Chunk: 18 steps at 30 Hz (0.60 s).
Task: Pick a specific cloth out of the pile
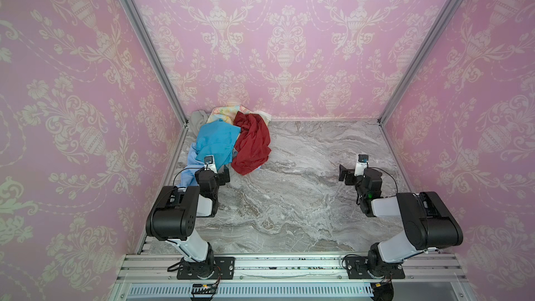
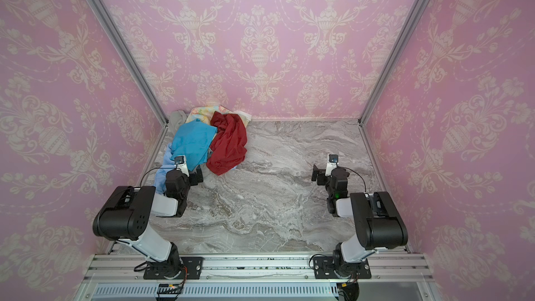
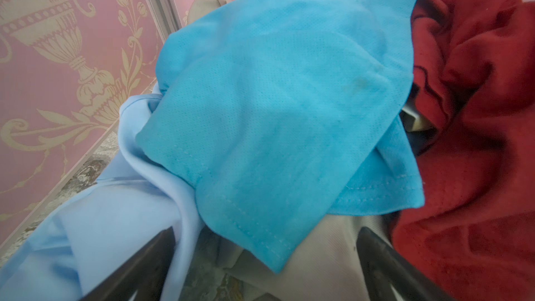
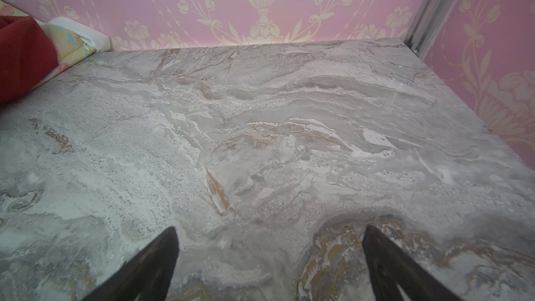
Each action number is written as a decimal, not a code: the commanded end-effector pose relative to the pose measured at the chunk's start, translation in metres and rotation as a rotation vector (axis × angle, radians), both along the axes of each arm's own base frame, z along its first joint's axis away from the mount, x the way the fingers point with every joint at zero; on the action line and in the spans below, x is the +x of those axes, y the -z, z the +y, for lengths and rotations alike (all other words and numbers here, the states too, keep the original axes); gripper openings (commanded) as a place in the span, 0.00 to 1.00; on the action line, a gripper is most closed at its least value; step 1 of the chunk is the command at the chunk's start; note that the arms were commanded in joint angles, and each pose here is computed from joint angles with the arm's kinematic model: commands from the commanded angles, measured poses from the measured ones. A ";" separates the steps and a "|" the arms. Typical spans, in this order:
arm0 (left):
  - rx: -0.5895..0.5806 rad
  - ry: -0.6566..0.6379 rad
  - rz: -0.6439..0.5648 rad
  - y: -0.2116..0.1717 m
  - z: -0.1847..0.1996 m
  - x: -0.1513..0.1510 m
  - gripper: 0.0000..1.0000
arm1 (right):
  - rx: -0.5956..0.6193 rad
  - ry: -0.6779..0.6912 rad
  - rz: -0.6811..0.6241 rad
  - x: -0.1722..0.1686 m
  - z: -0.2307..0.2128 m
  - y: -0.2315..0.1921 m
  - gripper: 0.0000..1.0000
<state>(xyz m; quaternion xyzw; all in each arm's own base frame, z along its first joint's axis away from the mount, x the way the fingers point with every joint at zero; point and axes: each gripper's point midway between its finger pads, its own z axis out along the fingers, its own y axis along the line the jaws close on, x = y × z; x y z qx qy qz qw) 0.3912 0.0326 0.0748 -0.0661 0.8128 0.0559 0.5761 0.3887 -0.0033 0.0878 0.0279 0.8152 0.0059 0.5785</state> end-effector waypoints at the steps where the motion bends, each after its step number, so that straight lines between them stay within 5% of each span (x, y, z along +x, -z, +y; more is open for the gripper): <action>1: 0.014 0.028 -0.001 -0.004 -0.003 0.004 0.99 | 0.000 0.004 -0.025 0.005 0.001 -0.009 1.00; 18: 0.005 0.020 0.009 -0.002 -0.001 0.005 0.99 | -0.002 0.005 -0.027 0.006 0.001 -0.009 1.00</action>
